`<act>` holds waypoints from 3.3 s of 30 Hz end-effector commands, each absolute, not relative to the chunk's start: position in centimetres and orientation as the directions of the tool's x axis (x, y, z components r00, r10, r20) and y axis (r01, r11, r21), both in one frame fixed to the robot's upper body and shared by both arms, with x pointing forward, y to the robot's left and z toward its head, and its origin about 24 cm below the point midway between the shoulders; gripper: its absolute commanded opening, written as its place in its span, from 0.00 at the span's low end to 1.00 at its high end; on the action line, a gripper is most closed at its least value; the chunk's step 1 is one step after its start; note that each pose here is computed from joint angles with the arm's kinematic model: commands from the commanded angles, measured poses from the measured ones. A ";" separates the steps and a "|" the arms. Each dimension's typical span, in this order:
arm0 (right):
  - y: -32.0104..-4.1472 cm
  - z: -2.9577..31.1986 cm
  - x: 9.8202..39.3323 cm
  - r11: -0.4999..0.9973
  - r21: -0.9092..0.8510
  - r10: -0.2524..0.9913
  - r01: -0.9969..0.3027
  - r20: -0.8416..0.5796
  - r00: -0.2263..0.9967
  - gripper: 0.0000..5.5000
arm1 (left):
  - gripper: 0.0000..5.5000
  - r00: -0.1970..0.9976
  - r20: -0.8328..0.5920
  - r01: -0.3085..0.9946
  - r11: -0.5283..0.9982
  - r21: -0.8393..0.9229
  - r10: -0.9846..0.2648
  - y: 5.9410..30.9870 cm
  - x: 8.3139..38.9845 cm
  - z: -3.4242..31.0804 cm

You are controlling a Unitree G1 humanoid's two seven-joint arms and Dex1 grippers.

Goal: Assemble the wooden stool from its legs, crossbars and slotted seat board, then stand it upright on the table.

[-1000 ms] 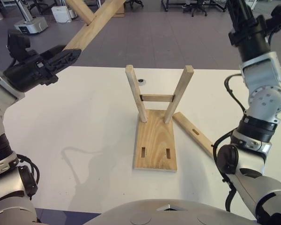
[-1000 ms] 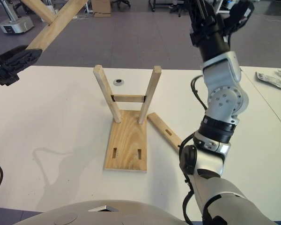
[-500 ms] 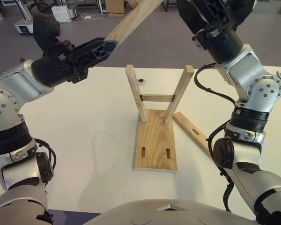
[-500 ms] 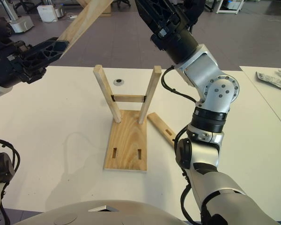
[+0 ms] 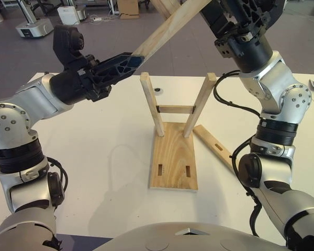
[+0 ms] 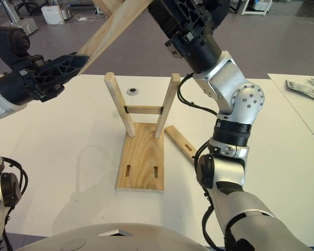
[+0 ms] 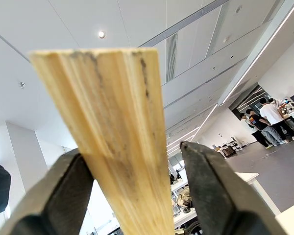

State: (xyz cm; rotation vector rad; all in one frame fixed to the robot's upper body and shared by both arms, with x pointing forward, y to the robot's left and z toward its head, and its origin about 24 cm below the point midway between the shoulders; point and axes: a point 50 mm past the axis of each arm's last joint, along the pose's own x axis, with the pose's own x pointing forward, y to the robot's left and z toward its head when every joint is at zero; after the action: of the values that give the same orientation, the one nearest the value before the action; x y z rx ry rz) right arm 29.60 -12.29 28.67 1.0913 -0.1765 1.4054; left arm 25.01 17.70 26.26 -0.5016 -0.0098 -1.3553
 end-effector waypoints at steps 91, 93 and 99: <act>-20.1 7.8 18.2 0.172 0.334 0.975 -0.927 -0.195 0.110 0.37 | 0.55 0.823 -0.075 0.376 0.641 -0.669 -0.563 24.6 19.1 7.9; -20.4 7.2 18.0 0.174 0.351 0.970 -0.920 -0.221 0.099 0.37 | 0.55 0.821 -0.075 0.379 0.638 -0.670 -0.566 24.6 19.2 7.9; -20.6 5.2 17.7 0.171 0.370 0.950 -0.913 -0.309 0.053 0.37 | 0.55 0.816 -0.074 0.385 0.635 -0.670 -0.573 24.4 19.2 7.8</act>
State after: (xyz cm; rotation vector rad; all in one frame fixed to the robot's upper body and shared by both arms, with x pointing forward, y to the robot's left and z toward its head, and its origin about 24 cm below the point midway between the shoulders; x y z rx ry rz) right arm 20.07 -19.46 12.36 0.1041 0.0239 1.4865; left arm 18.93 24.61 7.37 -0.7105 0.2882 -0.5363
